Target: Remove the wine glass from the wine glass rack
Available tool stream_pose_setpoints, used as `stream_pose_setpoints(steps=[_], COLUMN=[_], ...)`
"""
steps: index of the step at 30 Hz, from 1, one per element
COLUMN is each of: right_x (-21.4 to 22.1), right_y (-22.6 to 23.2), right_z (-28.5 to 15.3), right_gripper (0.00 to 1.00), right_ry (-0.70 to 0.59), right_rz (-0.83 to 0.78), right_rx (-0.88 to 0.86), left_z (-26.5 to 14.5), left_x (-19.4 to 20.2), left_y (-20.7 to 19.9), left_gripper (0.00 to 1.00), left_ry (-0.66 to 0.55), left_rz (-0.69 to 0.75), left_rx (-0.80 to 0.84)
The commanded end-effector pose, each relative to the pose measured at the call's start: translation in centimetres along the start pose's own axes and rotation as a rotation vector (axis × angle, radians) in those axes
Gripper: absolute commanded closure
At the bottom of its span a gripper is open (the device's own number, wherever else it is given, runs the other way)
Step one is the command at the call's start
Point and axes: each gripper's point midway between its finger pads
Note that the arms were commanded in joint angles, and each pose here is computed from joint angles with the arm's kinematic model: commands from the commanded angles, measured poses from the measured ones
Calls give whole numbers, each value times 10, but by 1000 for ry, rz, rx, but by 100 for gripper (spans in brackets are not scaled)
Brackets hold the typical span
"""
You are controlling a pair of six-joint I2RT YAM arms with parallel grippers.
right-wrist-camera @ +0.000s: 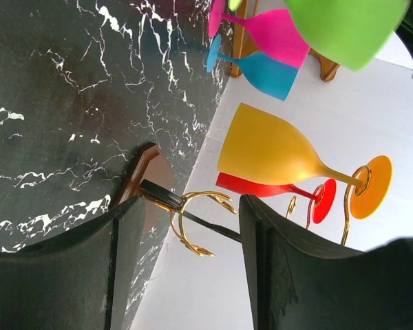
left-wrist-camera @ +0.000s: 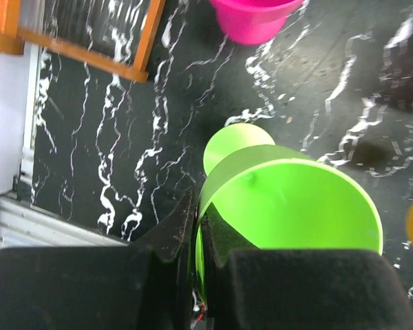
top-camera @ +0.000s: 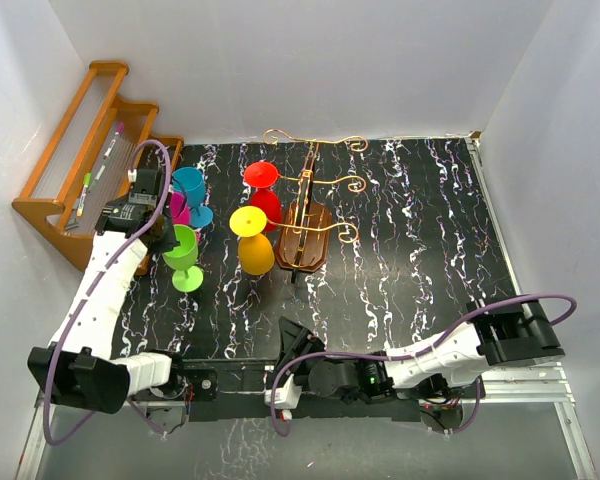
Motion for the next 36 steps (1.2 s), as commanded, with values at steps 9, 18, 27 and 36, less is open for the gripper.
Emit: stream_pose_setpoints(steps=[9, 18, 27, 36], right_x=[-11, -11, -12, -38], right_y=[-20, -26, -28, -79], right_z=[-15, -17, -16, -16], right_gripper=[41, 42, 41, 41], right_ry=[-29, -28, -20, -59], right_rz=[96, 126, 156, 277], right_rx=[66, 82, 89, 119], left_z=[45, 72, 61, -2], left_x=[2, -3, -3, -24], left_y=[54, 65, 64, 69], left_gripper=[100, 100, 51, 40], left_ry=[-30, -16, -69, -314], left_rz=[-302, -375, -384, -429], left_rx=[-151, -165, -138, -74])
Point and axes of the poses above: each gripper's point midway between its finger pads, its own z axis out along the fingers, its own y axis along the line the jaws close on, x = y × z, and after that the axes turned 13 degrees about z, right-handed
